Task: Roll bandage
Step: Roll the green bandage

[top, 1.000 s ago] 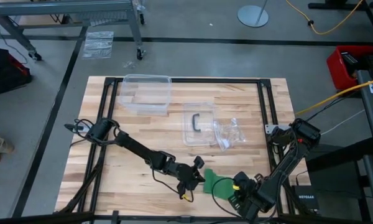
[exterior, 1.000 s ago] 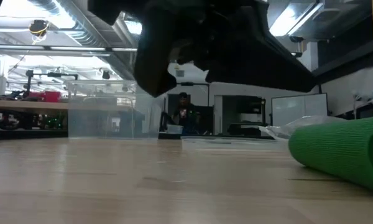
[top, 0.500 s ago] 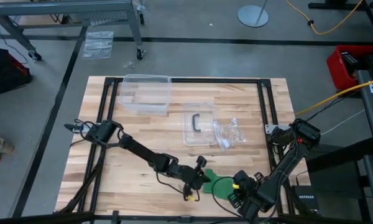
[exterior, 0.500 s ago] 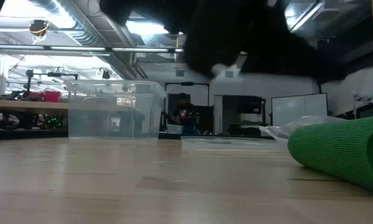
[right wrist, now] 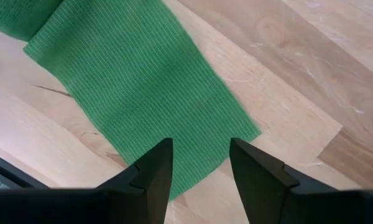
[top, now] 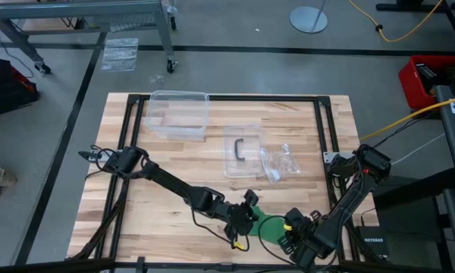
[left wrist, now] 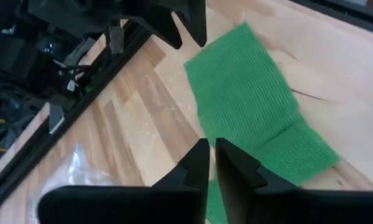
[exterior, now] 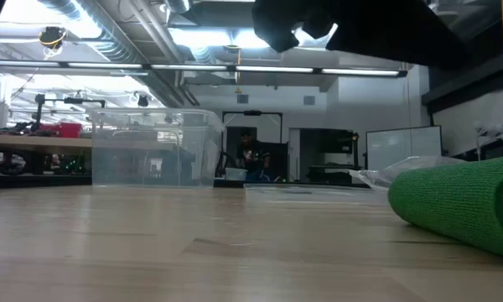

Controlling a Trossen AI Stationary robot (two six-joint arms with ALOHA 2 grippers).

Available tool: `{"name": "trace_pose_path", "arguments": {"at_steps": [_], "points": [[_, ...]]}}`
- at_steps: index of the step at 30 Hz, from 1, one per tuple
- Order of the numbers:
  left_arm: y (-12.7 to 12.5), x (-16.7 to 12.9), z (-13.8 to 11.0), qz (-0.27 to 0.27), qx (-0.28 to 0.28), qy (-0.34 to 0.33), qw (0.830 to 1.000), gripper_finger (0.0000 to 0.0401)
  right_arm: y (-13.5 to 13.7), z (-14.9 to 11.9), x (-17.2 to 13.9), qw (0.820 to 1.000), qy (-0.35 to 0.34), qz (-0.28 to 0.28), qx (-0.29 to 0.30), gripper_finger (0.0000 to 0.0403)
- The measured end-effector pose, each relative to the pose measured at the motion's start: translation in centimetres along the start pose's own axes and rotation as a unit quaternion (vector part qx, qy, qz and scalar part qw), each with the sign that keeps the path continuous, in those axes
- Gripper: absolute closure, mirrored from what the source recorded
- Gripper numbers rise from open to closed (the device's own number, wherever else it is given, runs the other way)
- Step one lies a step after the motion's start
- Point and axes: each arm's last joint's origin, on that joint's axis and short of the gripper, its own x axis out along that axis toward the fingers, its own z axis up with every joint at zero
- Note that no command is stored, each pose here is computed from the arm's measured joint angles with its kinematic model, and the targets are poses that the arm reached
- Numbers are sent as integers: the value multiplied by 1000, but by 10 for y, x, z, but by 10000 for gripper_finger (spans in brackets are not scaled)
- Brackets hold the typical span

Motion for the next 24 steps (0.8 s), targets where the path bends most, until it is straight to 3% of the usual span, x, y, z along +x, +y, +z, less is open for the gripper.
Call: {"name": "trace_pose_path", "arguments": {"at_steps": [9, 17, 24], "points": [[0, 0, 1, 2, -5, -2, 1000, 350, 0, 0, 0, 1000, 1, 2, 0, 237], [5, 2, -5, 1, -50, 10, 999, 347, 0, -1, 0, 1000, 14, -3, -3, 237], [10, 3, -6, 8, -52, 7, 999, 271, 0, -2, 0, 1000, 26, -7, -10, 237]]}}
